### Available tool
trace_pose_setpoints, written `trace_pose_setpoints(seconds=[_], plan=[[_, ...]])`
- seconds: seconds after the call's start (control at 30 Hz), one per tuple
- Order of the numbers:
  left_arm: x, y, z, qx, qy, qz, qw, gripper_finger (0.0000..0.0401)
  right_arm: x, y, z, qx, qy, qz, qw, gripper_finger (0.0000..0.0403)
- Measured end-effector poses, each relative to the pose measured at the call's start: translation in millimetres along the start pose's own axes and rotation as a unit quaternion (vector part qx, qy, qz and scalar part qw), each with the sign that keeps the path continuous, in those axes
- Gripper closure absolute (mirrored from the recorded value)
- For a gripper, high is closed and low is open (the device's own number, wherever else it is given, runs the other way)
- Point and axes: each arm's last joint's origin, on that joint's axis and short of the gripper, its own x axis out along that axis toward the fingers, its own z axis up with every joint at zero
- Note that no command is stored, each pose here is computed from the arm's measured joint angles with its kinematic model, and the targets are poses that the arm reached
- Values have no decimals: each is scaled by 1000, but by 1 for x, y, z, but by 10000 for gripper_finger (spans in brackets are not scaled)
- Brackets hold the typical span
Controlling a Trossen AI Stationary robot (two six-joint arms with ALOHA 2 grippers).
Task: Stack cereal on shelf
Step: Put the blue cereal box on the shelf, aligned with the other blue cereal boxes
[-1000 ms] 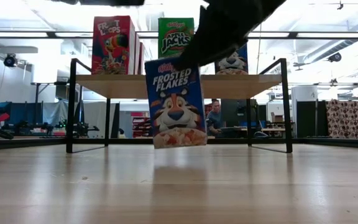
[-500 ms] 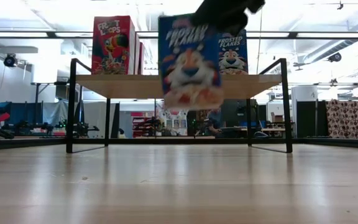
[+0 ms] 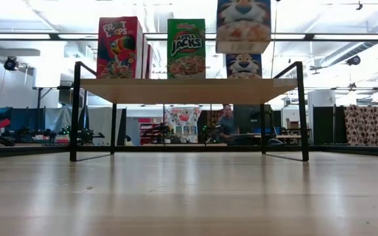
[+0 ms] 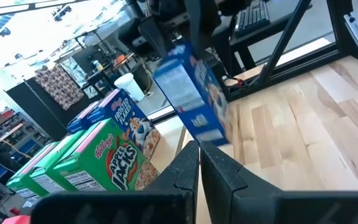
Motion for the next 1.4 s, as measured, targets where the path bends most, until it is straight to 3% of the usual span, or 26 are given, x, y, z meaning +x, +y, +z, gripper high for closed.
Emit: trace_pose_setpoints(seconds=[0.23,0.77,1.4], plan=[[0,0,0,5,-1,0,1000,401,-17,-8,-5,-47,-7,-1,999,236],[-8,11,8,11,-17,2,1000,401,-34,-41,-14,-36,-15,-49,998,236],[-16,25,14,0,-26,5,1000,401,-23,-58,-26,-49,14,-83,995,236]])
